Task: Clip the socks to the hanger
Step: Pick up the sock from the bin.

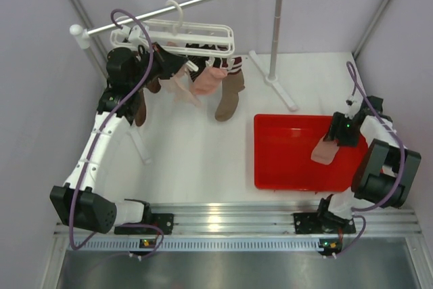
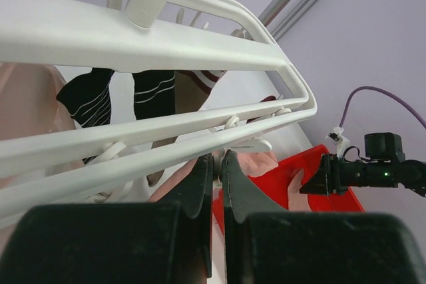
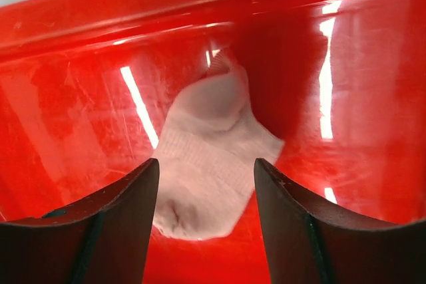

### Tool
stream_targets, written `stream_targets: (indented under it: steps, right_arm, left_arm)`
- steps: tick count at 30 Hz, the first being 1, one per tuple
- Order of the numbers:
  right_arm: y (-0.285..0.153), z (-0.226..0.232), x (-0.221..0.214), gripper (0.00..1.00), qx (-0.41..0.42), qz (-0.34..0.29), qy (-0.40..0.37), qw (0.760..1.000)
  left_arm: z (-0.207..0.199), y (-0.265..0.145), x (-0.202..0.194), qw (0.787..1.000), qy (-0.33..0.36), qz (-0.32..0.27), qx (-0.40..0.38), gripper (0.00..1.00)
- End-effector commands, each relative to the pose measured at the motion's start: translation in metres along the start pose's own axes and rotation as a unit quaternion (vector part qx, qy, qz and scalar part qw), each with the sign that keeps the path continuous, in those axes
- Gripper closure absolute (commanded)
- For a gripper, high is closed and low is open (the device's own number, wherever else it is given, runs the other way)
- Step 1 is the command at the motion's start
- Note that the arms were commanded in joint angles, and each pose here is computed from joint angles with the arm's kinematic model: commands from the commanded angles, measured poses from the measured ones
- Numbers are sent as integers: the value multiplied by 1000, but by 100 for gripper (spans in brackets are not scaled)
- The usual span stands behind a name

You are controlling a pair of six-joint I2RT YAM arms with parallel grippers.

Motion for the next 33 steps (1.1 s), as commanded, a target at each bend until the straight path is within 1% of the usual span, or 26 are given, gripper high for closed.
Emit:
stream_targets:
  steps: [1, 3, 7, 9, 10, 11, 12, 13, 14, 15, 16, 17, 19, 20, 21, 22, 23, 25, 26, 27, 28, 29, 30, 31, 32, 33]
  right_arm:
    - [12, 13, 10, 42, -13, -29, 29, 999]
    - [22, 23, 5, 42, -22, -20, 16, 999]
    - [38, 27, -3, 43, -68, -8, -20, 997]
    - [47, 27, -6, 47, -76, 14, -43, 996]
    - [50, 27, -6, 52, -77, 23, -44, 996]
    - [56, 28, -4, 64, -65, 42, -62, 995]
    - [57, 32, -11, 69, -55, 72, -104, 990]
    - [60, 38, -15, 76, -42, 93, -126, 987]
    - [62, 45, -17, 79, -23, 108, -149, 983]
    - [61, 54, -26, 85, 1, 133, -200, 971]
    - [59, 69, -28, 96, 27, 133, -260, 956]
    - [55, 72, -25, 99, 42, 125, -287, 949]
    - [48, 98, -34, 100, 80, 113, -373, 917]
    - [37, 106, -34, 100, 101, 90, -440, 888]
    - [31, 118, -41, 100, 122, 86, -488, 860]
    - [26, 123, -45, 100, 135, 80, -521, 839]
    - [16, 123, -50, 100, 149, 78, -577, 799]
    - [10, 123, -61, 100, 168, 91, -631, 752]
    - [7, 116, -69, 100, 175, 109, -673, 711]
    - [6, 112, -73, 100, 177, 119, -692, 690]
    - [4, 108, -73, 97, 171, 120, -713, 669]
    - [8, 100, -79, 95, 173, 125, -745, 632]
    - [8, 96, -79, 91, 167, 122, -760, 616]
    - [5, 94, -77, 76, 155, 109, -775, 602]
    - [6, 90, -80, 66, 155, 106, -780, 597]
    - [3, 93, -79, 58, 156, 95, -778, 602]
  left_arm:
    - [-3, -7, 5, 1000, 10, -13, 0, 100]
    - [-4, -8, 5, 1000, 11, -12, 1, 100]
    - [-2, -8, 2, 1000, 12, -10, 5, 100]
    - [0, -6, 1, 1000, 9, -7, 9, 100]
    - [0, -6, 1, 1000, 10, -6, 10, 100]
    - [0, -6, 2, 1000, 12, -8, 11, 100]
    - [0, -7, 2, 1000, 13, -8, 11, 100]
    - [0, -7, 3, 1000, 14, -9, 10, 100]
    - [0, -8, 2, 1000, 14, -8, 10, 100]
    - [-1, -8, 2, 1000, 15, -8, 10, 100]
    - [-1, -9, 3, 1000, 16, -9, 10, 100]
    - [-2, -10, 3, 1000, 17, -10, 9, 100]
    - [-2, -11, 3, 1000, 18, -10, 9, 100]
    - [-3, -13, 2, 1000, 19, -10, 8, 100]
    - [-3, -13, 2, 1000, 18, -9, 7, 100]
    - [-3, -13, 0, 1000, 17, -7, 6, 100]
    - [-3, -12, 0, 1000, 16, -6, 6, 100]
    - [-3, -11, 3, 1000, 17, -8, 4, 100]
    - [-3, -10, 3, 1000, 17, -7, 4, 100]
    - [-3, -9, 3, 1000, 16, -6, 2, 100]
    - [-3, -9, 4, 1000, 18, -8, 2, 100]
    - [-3, -8, 4, 1000, 17, -7, 2, 100]
    - [-3, -8, 4, 1000, 17, -7, 1, 100]
    - [-2, -8, 3, 1000, 17, -7, 2, 100]
    - [-2, -8, 3, 1000, 17, -6, 2, 100]
    - [-2, -8, 2, 1000, 16, -5, 3, 100]
Point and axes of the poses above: each gripper's point midway between its finger pads, its own y axis out along the fingers, its own z axis along the line the jaws close on, x = y × z, the point moved 6 cm from there along -y, back along the fingers, and after that the axes turned 14 degrees about y, right-handed, at the moved point
